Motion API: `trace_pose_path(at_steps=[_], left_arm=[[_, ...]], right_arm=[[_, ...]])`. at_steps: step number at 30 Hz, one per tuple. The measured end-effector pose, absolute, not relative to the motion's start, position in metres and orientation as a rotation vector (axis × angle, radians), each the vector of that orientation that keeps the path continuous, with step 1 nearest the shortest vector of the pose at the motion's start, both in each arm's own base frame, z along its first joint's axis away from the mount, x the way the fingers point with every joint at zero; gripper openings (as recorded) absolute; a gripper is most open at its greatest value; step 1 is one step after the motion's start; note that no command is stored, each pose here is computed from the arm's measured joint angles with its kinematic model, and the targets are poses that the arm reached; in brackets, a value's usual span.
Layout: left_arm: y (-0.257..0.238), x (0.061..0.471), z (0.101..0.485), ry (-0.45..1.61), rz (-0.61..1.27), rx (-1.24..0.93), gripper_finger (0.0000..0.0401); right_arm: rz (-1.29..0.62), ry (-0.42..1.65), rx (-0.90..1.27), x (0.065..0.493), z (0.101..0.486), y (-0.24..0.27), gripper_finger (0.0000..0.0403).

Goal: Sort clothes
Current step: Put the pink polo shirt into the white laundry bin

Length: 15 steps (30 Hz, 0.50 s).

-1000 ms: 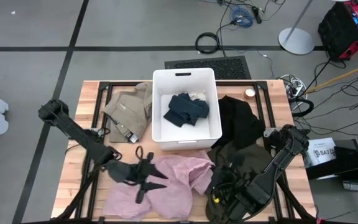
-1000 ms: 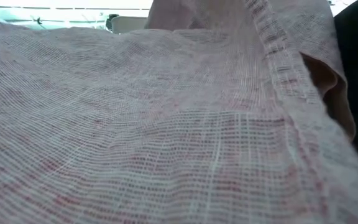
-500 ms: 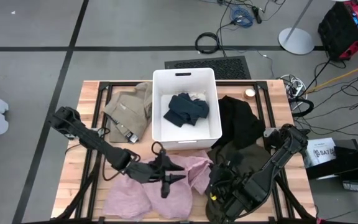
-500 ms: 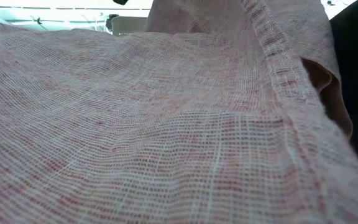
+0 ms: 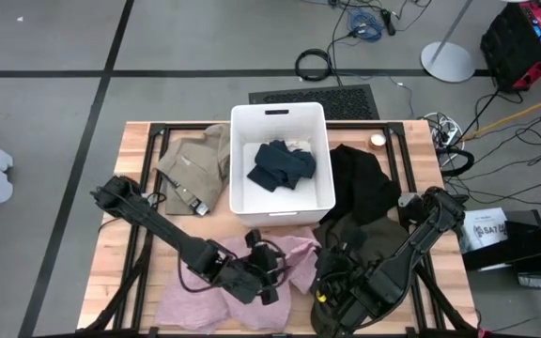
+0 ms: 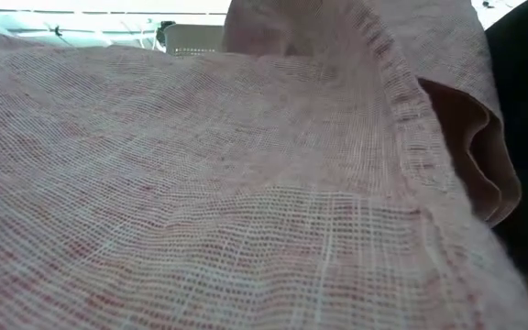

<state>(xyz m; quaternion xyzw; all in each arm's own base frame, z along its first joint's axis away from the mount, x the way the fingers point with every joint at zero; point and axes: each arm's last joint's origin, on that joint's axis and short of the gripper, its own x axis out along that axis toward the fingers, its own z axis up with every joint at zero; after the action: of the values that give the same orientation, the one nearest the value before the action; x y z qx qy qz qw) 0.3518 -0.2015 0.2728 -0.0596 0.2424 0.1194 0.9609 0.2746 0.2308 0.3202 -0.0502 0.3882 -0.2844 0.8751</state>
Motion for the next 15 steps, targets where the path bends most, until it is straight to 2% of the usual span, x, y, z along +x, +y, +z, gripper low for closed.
trace_pose_path(at_steps=[9, 12, 15], left_arm=[[-0.194, 0.351, 0.261, 0.604, 0.331, -0.051, 0.0143], [-0.195, 0.348, 0.260, 0.632, 0.330, -0.016, 0.0105], [-0.197, 0.346, 0.262, 0.643, 0.307, 0.040, 0.0040]], right_arm=[[-0.590, 0.815, -0.104, 0.275, 0.320, 0.231, 0.0000], [-0.590, 0.815, -0.104, 0.275, 0.320, 0.231, 0.0000], [-0.589, 0.817, -0.104, 0.275, 0.320, 0.231, 0.0000]])
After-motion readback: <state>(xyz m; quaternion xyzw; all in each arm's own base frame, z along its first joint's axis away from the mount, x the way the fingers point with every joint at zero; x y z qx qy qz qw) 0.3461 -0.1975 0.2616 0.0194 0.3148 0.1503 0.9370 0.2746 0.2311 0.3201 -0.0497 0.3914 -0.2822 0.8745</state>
